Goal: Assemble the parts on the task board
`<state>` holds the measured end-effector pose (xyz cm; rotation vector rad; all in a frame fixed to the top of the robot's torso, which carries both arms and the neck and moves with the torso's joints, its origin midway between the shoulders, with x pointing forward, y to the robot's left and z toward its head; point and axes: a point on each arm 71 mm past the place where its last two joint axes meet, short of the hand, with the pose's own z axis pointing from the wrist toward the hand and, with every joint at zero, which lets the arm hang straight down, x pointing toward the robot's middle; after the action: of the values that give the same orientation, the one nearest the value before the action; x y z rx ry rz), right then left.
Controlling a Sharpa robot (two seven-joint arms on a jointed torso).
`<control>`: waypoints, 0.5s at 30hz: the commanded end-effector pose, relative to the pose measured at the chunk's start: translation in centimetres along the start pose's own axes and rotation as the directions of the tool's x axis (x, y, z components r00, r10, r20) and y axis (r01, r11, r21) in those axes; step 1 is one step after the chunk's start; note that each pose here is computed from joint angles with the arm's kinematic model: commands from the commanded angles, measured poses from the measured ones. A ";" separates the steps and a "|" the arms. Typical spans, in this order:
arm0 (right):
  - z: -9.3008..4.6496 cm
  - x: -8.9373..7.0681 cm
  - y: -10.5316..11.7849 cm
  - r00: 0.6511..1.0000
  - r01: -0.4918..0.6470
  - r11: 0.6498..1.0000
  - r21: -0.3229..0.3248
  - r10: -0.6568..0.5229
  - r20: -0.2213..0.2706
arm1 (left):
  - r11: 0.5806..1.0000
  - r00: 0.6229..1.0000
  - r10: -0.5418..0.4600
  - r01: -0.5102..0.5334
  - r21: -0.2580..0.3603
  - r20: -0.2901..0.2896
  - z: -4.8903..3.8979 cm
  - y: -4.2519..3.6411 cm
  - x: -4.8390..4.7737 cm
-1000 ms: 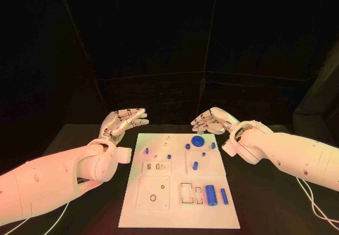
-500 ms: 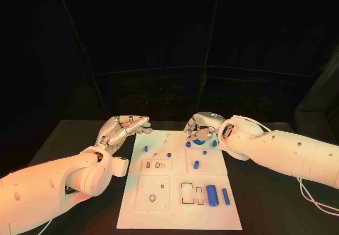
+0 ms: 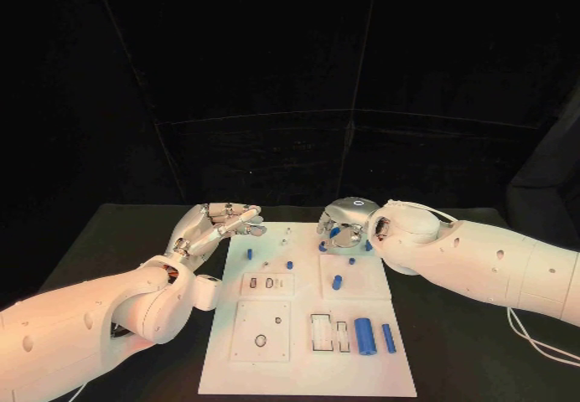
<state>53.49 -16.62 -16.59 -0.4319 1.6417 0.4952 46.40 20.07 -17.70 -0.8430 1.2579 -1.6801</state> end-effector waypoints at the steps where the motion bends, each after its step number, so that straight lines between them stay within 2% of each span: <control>1: 0.2 0.2 0.0 0.998 0.049 0.999 0.009 -0.049 -0.044 | 1.000 1.000 -0.015 0.015 0.007 -0.023 0.03 -0.12 0.24; 15: 0.8 0.4 0.3 0.997 0.044 0.999 -0.003 -0.045 -0.069 | 1.000 0.999 -0.028 0.028 -0.002 -0.028 0.05 -0.06 0.39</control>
<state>53.92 -15.97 -17.11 -0.4721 1.6815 0.4601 46.32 19.88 -17.73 -0.8468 1.2688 -1.6955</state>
